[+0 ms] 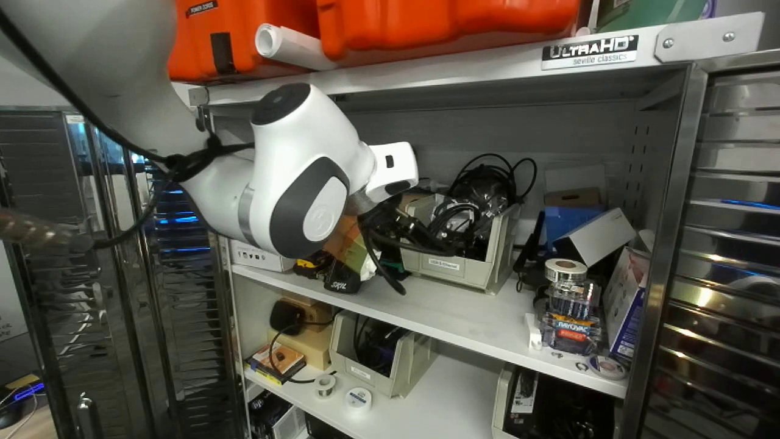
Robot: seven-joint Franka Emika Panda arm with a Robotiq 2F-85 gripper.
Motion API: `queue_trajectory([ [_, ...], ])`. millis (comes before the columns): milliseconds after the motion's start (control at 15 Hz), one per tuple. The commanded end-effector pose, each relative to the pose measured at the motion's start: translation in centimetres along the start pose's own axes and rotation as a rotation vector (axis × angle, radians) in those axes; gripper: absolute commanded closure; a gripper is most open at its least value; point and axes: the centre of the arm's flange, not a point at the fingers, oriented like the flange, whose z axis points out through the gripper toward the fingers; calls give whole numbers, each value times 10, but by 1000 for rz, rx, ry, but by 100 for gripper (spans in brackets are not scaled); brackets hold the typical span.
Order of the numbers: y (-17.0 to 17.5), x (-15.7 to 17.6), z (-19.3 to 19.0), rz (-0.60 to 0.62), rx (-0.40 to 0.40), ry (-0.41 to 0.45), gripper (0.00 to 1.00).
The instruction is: Put the black cable on the top shelf into the tray behind it
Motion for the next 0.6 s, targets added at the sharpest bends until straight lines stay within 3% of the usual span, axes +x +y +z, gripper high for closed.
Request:
queue_trajectory([
  [0, 25, -39, -59, -59, 15, -129, 0],
  [267, 7, -75, -75, -54, 42, -357, 0],
  [533, -12, -77, -66, 5, 62, -553, 0],
])
